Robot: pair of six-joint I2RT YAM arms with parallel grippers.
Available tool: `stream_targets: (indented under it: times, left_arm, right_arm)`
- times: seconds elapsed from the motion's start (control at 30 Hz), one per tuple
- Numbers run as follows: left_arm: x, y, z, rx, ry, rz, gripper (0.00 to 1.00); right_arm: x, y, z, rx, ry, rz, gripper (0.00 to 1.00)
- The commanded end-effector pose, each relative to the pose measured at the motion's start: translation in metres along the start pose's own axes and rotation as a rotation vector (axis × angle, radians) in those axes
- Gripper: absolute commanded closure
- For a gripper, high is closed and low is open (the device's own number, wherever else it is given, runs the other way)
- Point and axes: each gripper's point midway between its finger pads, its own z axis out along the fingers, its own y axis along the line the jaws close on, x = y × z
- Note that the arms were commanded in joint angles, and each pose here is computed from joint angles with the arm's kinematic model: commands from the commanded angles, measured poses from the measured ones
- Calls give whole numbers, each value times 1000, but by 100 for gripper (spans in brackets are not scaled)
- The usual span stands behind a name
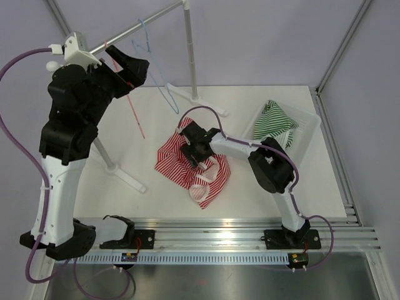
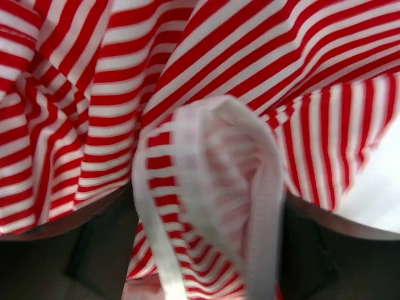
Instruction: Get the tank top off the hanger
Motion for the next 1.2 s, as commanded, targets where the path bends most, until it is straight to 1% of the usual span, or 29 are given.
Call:
stream_targets:
  times: [0.0,0.03,0.07,0.1,0.17,0.2,0.27,0.3,0.33,0.37,0.4,0.47,0.5,0.53,0.57,0.67,0.73,0.87,0.97,1.0,1.07,1.1,1.13,1.17]
  left_arm:
    - [-24,2,-31,-10,-68,133,1]
    - [-32,3,-44,-19,-96,149,1]
    - [-34,9,-49,-43,-98,171,1]
    - [-42,14,-60,-69,-130,204,1]
    - [-45,23,-71,-105,-144,235,1]
    - [-48,30,-76,-136,-160,259,1]
    - [-47,40,-89,-164,-172,279,1]
    - [-46,48,-92,-191,-179,297,1]
    - [-40,55,-93,-211,-168,309,1]
    - [-41,59,-103,-218,-183,320,1]
    - [-41,65,-108,-240,-191,327,1]
    - [-34,77,-116,-268,-188,345,1]
    - [-33,82,-118,-287,-191,350,1]
    - [-31,86,-120,-297,-189,355,1]
    - [-26,92,-125,-311,-185,365,1]
    - [-17,104,-128,-336,-173,393,1]
    - [-16,109,-132,-353,-174,402,1]
    - [-14,116,-135,-382,-172,427,1]
    - [-13,120,-133,-399,-165,445,1]
    - [-13,120,-134,-400,-165,448,1]
    - [-12,121,-132,-406,-159,456,1]
    - [-12,122,-132,-409,-161,459,1]
    - [-13,122,-132,-408,-163,461,1]
    - [-12,123,-131,-414,-161,469,1]
  right_arm:
    - [3,-15,15,122,-27,-56,26]
    - [5,-20,16,151,-23,-55,39]
    - [5,-22,16,163,-23,-53,72]
    - [1,-26,10,184,-40,-45,84]
    - [-5,-31,-2,203,-73,-35,100]
    - [-21,-31,-19,204,-138,7,100]
    - [-37,-34,-40,205,-203,44,100]
    - [-51,-39,-64,206,-259,70,100]
    - [-60,-43,-77,211,-291,102,100]
    - [-71,-48,-93,217,-324,125,100]
    - [-81,-62,-115,237,-365,159,100]
    - [-96,-79,-145,251,-413,204,100]
    - [-102,-94,-162,263,-441,230,100]
    - [-107,-108,-175,288,-461,237,100]
    - [-113,-130,-198,325,-497,265,100]
    - [-121,-166,-241,374,-561,329,100]
    - [-121,-193,-272,428,-608,368,100]
    - [-124,-222,-332,514,-714,420,100]
    - [-118,-242,-376,609,-771,467,100]
    - [-110,-253,-391,689,-774,498,100]
    - [-97,-268,-413,788,-772,541,100]
    - [-83,-279,-427,887,-757,584,100]
    - [-78,-283,-436,921,-756,602,100]
    - [-69,-287,-439,959,-720,582,100]
